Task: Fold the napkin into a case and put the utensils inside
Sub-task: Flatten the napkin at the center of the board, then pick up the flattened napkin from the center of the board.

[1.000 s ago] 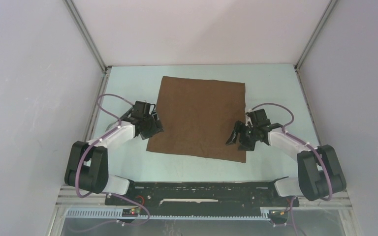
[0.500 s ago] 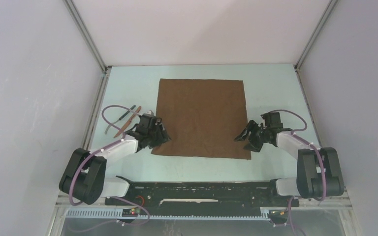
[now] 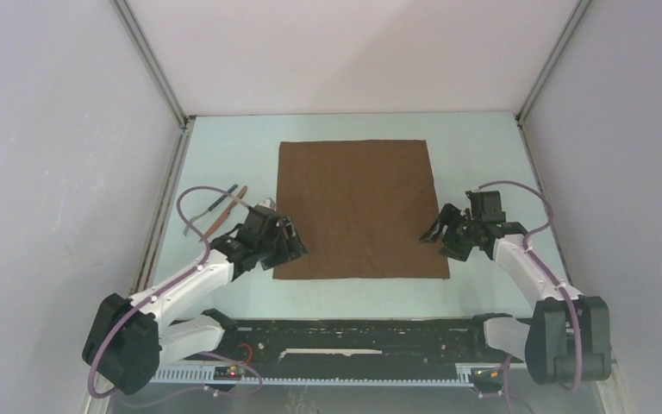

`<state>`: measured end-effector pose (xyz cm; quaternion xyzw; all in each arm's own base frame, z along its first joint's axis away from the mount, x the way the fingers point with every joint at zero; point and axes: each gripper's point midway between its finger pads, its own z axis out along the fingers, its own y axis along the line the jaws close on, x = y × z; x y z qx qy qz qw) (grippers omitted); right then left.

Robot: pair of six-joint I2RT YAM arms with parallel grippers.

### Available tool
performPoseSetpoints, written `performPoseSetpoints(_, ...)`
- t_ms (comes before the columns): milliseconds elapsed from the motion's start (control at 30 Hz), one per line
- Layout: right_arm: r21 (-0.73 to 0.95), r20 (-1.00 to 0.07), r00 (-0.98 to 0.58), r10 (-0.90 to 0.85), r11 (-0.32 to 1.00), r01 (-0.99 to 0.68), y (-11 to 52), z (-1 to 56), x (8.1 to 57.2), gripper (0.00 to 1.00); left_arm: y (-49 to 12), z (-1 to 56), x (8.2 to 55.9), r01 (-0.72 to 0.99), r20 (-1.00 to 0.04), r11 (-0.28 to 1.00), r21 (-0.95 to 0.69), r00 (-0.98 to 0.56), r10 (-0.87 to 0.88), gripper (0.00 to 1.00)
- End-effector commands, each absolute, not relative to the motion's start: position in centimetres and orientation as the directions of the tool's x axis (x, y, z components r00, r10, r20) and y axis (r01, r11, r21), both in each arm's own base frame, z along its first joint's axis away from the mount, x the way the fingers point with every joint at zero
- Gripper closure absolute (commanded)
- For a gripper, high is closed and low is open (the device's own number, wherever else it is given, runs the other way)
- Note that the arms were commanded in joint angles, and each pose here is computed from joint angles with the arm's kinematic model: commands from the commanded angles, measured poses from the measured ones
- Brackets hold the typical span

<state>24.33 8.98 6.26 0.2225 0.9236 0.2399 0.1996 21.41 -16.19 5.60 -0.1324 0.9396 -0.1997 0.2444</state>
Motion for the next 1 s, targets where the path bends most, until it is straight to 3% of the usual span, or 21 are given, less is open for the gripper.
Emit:
performPoseSetpoints(0, 0.542, -0.299, -0.847, 0.439, 0.809, 0.228, 10.7, 8.0, 25.1, 0.25, -15.9, 8.0, 22.9, -0.129, -0.465, 0.897, -0.424, -0.818, -0.338, 0.22)
performPoseSetpoints(200, 0.513, -0.232, -0.897, 0.376, 0.831, 0.216, 12.2, 5.6, 24.8, 0.26, -14.8, 6.4, 23.6, -0.126, -0.501, 0.931, -0.342, -0.814, -0.294, 0.21)
performPoseSetpoints(333, 0.491, -0.193, -0.912, 0.362, 0.840, 0.230, 12.3, 4.2, 24.4, 0.27, -16.8, 5.0, 23.4, -0.081, -0.446, 0.921, -0.380, -0.856, -0.259, 0.23)
performPoseSetpoints(533, 0.372, -0.155, -0.918, 0.366, 0.882, 0.289, 10.6, 3.1, 22.3, 0.27, -14.1, 3.0, 21.2, -0.145, -0.465, 0.973, -0.177, -0.859, -0.212, 0.21)
performPoseSetpoints(667, 0.262, -0.112, -0.862, 0.494, 0.852, 0.454, 9.0, 3.7, 20.1, 0.26, -12.6, 4.6, 20.5, -0.228, -0.501, 0.964, -0.136, -0.824, -0.265, 0.20)
performPoseSetpoints(767, 0.089, -0.107, -0.719, 0.687, 0.727, 0.681, 6.3, 3.6, 17.7, 0.25, -11.8, 6.0, 20.1, -0.326, -0.500, 0.934, -0.144, -0.791, -0.353, 0.20)
performPoseSetpoints(967, 0.024, -0.032, -0.642, 0.766, 0.643, 0.766, 6.0, 2.5, 17.0, 0.45, -11.8, 7.2, 20.0, -0.415, -0.490, 0.889, -0.197, -0.743, -0.455, 0.23)
